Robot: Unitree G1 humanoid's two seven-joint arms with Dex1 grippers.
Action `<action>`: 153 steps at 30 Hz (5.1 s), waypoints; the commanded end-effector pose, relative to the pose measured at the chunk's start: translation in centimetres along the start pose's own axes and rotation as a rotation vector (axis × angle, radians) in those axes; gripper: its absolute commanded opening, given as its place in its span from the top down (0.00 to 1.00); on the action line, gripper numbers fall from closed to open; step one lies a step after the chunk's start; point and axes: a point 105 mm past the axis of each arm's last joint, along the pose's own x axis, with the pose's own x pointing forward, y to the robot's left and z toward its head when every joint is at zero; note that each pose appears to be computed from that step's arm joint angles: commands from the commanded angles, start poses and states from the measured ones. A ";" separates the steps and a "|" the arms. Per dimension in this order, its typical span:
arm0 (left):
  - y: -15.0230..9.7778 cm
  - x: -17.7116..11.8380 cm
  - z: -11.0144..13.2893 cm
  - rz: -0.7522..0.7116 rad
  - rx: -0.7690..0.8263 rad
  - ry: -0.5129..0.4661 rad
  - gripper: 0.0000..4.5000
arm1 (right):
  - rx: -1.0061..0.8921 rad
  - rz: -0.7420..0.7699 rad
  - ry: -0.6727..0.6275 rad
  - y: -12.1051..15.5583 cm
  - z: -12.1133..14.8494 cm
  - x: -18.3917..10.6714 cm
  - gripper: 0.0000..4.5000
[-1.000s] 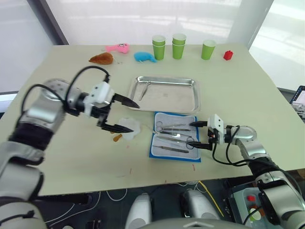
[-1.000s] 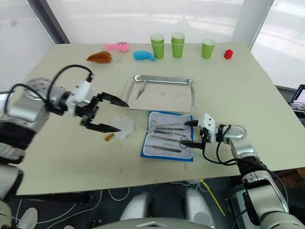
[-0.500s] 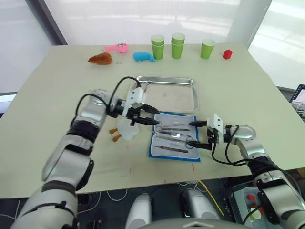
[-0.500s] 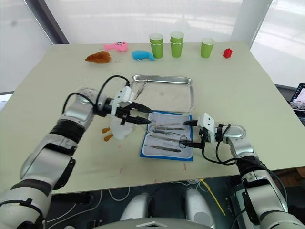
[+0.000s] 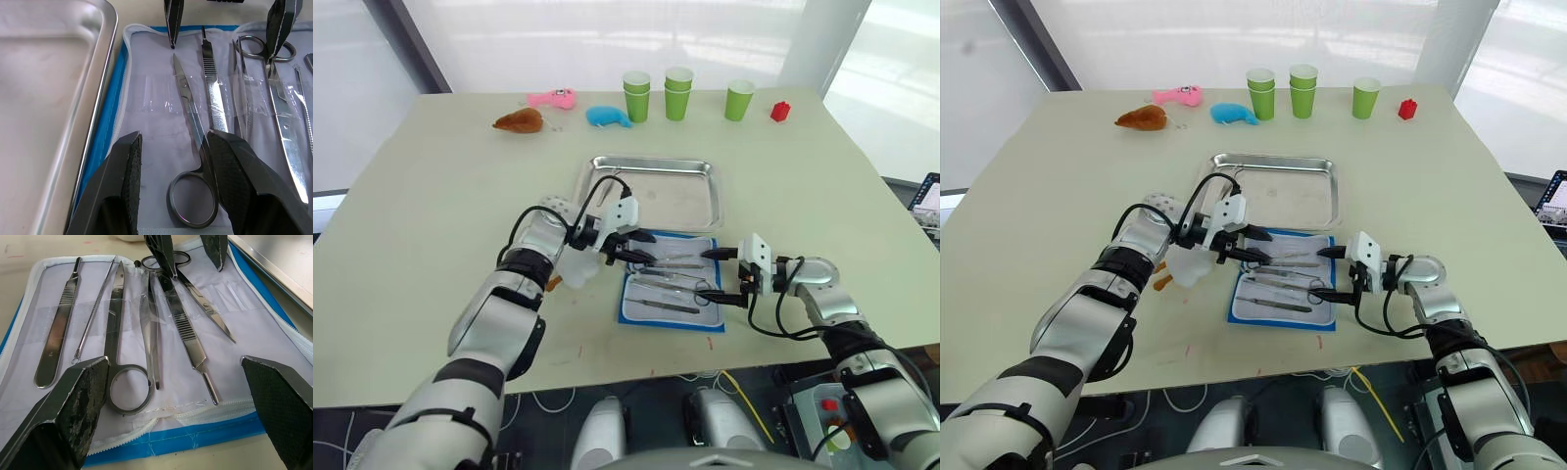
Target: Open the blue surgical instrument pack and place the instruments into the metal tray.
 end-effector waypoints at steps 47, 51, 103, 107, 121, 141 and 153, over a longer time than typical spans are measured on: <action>1.2 0.4 3.4 -0.078 0.043 0.158 0.99 | 0.138 0.064 0.181 3.3 -5.6 0.9 0.00; 1.3 0.0 3.5 -0.074 0.050 0.251 0.99 | 0.137 0.064 0.182 3.3 -5.6 0.9 0.00; -0.4 -9.6 5.9 -0.080 -0.125 0.279 0.99 | 0.137 0.073 0.189 3.3 -5.7 0.7 0.00; 0.5 -10.5 8.3 -0.014 -0.223 0.077 0.99 | 0.143 0.083 0.186 3.4 -5.8 0.7 0.00; 7.7 -8.6 7.9 0.709 -0.502 -0.194 0.99 | 0.143 0.111 0.201 3.3 -5.9 0.7 0.00; 10.4 -4.2 0.6 1.163 -0.769 0.029 0.99 | 0.140 0.112 0.206 3.3 -6.1 0.7 0.00; 9.6 -3.5 -1.2 1.148 -0.840 0.065 0.91 | 0.136 0.110 0.204 3.2 -6.1 0.8 0.00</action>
